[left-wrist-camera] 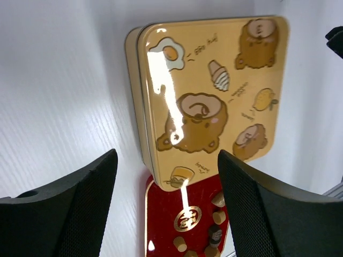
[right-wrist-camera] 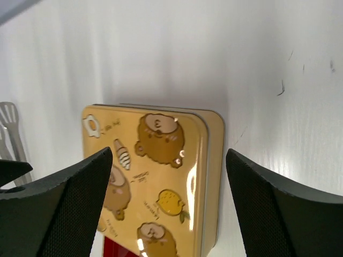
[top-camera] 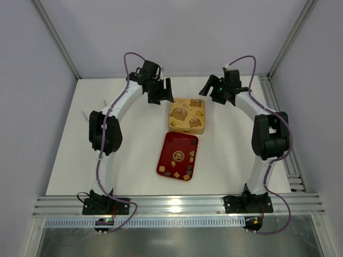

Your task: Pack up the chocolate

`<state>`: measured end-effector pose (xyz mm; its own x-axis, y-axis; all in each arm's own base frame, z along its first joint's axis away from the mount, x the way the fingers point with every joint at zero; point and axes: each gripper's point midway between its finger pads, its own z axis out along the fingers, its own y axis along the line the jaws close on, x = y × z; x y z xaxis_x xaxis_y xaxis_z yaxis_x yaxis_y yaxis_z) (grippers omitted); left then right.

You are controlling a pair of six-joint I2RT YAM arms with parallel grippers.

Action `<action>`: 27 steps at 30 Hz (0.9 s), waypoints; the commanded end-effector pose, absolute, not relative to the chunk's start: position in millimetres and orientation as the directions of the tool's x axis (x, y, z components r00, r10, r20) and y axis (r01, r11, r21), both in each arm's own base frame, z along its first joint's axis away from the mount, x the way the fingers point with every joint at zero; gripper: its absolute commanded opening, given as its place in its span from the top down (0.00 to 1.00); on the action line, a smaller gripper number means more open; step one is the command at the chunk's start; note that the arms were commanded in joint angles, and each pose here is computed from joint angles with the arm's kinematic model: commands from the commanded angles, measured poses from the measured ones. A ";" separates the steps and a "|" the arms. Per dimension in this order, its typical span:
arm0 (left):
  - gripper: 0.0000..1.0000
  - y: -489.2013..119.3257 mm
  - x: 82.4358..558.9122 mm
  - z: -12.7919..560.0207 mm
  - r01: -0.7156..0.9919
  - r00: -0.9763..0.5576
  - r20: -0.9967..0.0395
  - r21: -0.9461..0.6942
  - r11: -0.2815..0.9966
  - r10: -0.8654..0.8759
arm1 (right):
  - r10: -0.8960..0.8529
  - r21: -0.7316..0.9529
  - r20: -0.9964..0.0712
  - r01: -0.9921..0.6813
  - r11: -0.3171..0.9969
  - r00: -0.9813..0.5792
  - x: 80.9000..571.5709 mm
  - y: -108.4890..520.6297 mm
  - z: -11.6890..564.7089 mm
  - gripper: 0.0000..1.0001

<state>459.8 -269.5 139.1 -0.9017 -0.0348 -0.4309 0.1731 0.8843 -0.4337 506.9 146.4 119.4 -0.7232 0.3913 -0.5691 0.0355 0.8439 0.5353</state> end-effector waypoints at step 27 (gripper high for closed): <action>0.25 -165.4 266.2 265.0 0.269 -0.657 -0.737 -0.429 0.862 -0.161 | 0.401 0.412 -0.866 0.030 0.911 -0.297 282.0 52.5 265.2 0.00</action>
